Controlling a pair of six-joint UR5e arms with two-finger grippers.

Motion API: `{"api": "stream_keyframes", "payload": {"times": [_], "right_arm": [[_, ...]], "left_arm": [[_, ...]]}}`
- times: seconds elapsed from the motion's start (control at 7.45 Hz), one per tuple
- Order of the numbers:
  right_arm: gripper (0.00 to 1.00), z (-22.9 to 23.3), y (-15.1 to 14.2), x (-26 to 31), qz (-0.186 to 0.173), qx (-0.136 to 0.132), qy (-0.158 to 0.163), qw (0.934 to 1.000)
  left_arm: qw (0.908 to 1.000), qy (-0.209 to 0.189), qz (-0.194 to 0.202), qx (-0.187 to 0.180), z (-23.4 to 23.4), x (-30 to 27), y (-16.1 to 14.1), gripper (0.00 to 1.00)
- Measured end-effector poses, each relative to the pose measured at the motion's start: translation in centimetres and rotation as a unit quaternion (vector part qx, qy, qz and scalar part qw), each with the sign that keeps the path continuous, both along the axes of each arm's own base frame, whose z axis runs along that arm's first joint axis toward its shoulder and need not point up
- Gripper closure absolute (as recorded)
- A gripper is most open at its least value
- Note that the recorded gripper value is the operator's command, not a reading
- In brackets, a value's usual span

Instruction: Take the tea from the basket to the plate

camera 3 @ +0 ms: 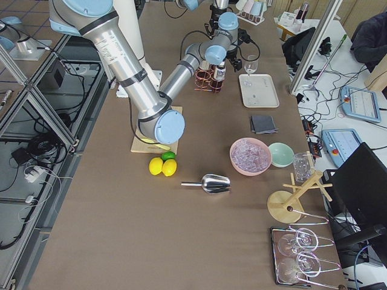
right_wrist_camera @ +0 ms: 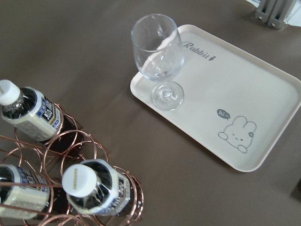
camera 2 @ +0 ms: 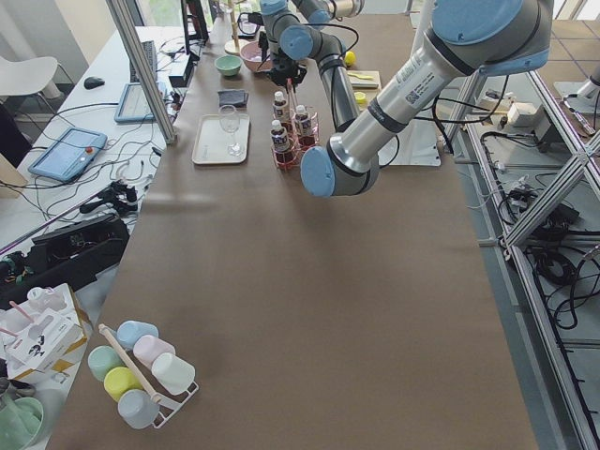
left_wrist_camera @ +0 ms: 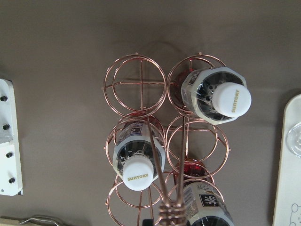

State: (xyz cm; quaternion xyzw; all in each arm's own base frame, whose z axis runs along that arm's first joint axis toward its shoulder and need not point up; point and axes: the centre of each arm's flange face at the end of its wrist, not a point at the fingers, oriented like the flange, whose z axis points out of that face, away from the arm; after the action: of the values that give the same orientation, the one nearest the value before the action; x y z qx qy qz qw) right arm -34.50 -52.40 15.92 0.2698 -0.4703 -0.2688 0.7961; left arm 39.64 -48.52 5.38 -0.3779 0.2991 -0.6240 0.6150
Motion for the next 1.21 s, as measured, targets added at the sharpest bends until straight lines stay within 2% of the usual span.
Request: {"api": "stream_keyframes", "payload": {"times": [0.4, 0.94, 1.21], "right_arm": [[0.01, -4.0, 1.1, -6.9, 0.000, 0.016, -0.027, 0.9995], [0.04, -2.0, 3.3, -9.3, -0.015, 0.033, -0.047, 0.9982], [0.19, -1.6, 4.1, -10.2, -0.017, 0.032, -0.048, 0.9982]], "left_arm": [[1.0000, 0.003, 0.001, 0.001, 0.3, -0.5, 0.4, 1.00], [1.0000, 0.004, 0.001, 0.001, 0.3, -0.5, 0.5, 1.00], [1.0000, 0.004, 0.002, 0.001, 0.3, -0.5, 0.5, 1.00]]}}
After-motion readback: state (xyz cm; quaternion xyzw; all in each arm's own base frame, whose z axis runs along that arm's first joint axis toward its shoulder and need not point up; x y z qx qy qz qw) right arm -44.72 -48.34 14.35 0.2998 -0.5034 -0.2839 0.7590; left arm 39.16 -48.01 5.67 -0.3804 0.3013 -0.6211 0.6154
